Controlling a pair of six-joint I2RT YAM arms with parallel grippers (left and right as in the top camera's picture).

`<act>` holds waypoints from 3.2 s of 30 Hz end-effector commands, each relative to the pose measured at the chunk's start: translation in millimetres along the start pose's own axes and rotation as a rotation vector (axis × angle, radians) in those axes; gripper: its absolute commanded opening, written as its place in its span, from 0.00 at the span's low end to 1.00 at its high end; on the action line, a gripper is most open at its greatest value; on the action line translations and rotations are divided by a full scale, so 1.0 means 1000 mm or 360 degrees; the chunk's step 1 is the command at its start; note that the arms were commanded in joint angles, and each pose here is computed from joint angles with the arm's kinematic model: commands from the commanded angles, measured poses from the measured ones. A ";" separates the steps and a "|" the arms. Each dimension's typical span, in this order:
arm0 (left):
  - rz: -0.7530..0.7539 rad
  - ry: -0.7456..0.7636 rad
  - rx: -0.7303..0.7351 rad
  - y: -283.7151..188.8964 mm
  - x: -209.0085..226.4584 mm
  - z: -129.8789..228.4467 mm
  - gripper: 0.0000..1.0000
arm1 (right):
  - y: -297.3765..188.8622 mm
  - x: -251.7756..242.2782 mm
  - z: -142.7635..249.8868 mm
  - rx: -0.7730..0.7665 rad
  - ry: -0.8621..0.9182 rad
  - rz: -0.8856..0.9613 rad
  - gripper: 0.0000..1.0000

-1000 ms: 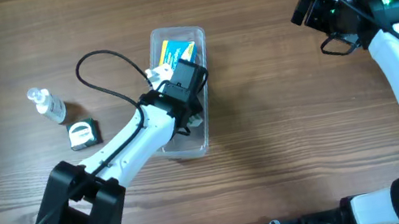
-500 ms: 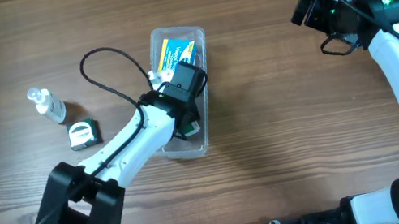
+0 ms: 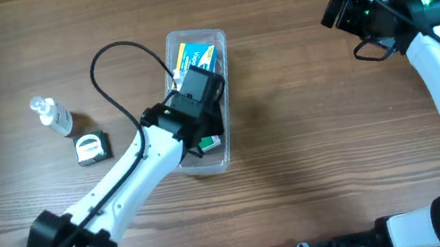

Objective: Pack container
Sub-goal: 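Lower the Panadol box into the container and push it into place, then open the left gripper and withdraw it toward the green tin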

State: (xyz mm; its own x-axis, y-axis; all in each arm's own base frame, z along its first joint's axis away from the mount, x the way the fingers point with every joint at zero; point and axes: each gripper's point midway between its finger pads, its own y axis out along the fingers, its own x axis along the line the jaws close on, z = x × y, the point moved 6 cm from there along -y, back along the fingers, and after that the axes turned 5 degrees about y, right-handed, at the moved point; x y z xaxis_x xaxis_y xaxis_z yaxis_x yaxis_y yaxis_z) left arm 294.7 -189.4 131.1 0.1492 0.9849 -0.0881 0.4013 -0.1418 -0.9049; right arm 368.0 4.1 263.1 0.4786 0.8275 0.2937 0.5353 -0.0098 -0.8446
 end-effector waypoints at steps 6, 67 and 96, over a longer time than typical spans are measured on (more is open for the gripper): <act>0.0023 -0.0175 0.0174 0.053 -0.009 0.016 0.21 | 0.004 0.001 0.002 0.0027 -0.0001 -0.0007 1.00; -0.0215 0.0324 -0.0013 0.073 0.029 -0.020 0.30 | 0.004 0.001 0.002 0.0027 -0.0001 -0.0007 1.00; -0.0306 -0.0557 0.0052 -0.089 0.187 -0.004 0.86 | 0.004 0.001 0.002 0.0027 -0.0001 -0.0007 1.00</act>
State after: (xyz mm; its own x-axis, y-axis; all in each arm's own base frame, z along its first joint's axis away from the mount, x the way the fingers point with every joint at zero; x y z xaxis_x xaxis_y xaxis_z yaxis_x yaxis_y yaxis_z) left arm 288.5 3.7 204.1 -0.2797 0.9569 -0.0785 0.3919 0.0391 -0.9192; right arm 368.0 4.1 262.9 0.4787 0.8275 0.2935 0.5349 -0.0098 -0.8448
